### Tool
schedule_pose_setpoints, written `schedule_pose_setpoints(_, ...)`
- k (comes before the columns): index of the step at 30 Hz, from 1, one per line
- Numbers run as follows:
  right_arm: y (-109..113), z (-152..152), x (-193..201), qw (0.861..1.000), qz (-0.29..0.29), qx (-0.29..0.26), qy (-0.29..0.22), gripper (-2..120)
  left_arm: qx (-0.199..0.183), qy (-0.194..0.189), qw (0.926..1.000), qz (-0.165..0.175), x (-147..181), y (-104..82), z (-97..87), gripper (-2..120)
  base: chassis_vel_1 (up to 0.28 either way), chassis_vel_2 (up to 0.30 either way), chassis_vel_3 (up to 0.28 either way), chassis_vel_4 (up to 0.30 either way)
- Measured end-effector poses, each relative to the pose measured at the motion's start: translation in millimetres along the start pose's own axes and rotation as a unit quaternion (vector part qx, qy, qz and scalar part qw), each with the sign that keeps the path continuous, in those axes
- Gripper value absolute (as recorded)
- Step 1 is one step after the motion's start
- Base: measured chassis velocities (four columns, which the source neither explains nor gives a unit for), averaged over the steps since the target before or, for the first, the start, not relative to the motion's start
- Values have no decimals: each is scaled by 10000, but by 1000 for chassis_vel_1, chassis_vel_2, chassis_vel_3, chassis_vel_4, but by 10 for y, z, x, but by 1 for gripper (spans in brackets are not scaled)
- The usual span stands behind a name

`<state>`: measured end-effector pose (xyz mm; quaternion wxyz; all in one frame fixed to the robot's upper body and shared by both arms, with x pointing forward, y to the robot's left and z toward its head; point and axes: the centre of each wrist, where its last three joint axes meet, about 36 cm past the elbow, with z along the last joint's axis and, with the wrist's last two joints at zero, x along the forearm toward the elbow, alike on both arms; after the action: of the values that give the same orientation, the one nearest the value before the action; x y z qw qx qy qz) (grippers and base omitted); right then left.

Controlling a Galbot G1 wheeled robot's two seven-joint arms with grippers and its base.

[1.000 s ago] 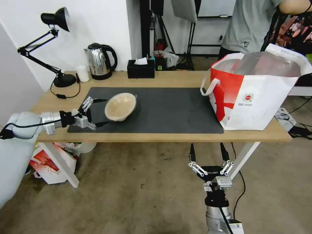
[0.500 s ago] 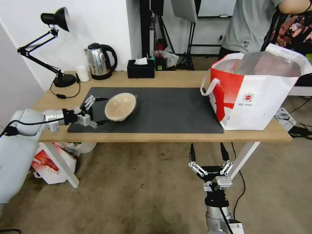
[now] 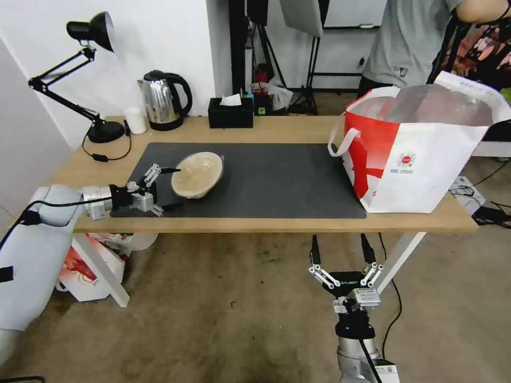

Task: Pick up the trash from the table and place it into the takeout bag.

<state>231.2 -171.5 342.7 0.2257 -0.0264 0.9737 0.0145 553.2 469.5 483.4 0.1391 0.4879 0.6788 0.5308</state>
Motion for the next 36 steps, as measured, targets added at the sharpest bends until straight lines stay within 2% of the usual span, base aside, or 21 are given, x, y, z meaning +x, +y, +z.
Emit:
schedule_pose_setpoints(1, 0, 0, 0, 10000, 0, 0, 0, 100, 0, 0, 10000, 0, 0, 0, 0, 91, 0, 0, 0, 0)
schedule_pose_setpoints(5, 0, 0, 0, 10000, 0, 0, 0, 100, 64, -11, 9999, 138, -31, -12, 32, 74, 0, 0, 0, 0)
schedule_pose_setpoints(6, 0, 0, 0, 10000, 0, 0, 0, 100, 64, -11, 9999, 138, -31, -12, 32, 74, 0, 0, 0, 0)
schedule_pose_setpoints(10, 0, 0, 0, 10000, 0, 0, 0, 100, 69, 1, 9999, 158, -23, 5, 45, 57, 0, 0, 0, 0)
schedule_pose_setpoints(11, 0, 0, 0, 10000, 0, 0, 0, 100, 69, 1, 9999, 158, -23, 5, 45, 57, 0, 0, 0, 0)
schedule_pose_setpoints(13, 0, 0, 0, 10000, 0, 0, -1, 100, 71, 1, 9998, 161, -27, 15, 55, 37, 0, 0, 0, 0)
schedule_pose_setpoints(14, 0, 0, 0, 10000, 0, 0, -1, 100, 71, 1, 9998, 161, -27, 15, 55, 37, 0, 0, 0, 0)
schedule_pose_setpoints(17, 0, 0, 0, 10000, 0, 0, -1, 100, 68, 2, 9998, 168, -29, 29, 62, 23, 0, 0, 0, 0)
schedule_pose_setpoints(19, 0, 0, 0, 10000, 0, 0, 0, 100, 68, 8, 9998, 170, -25, 37, 67, 19, 0, 0, 0, 0)
schedule_pose_setpoints(22, 0, 0, 0, 10000, 0, 0, 0, 100, 77, 40, 9997, 218, 0, 66, 97, 5, 0, 0, 0, 0)
schedule_pose_setpoints(25, 0, 0, 0, 10000, 0, 0, 0, 100, 83, 44, 9997, 234, 8, 71, 105, 0, 0, 0, 0, 0)
schedule_pose_setpoints(36, 0, 0, 0, 10000, 0, 0, -1, 100, 146, 7, 9994, 300, -42, 58, 134, 0, 0, 0, 0, 0)
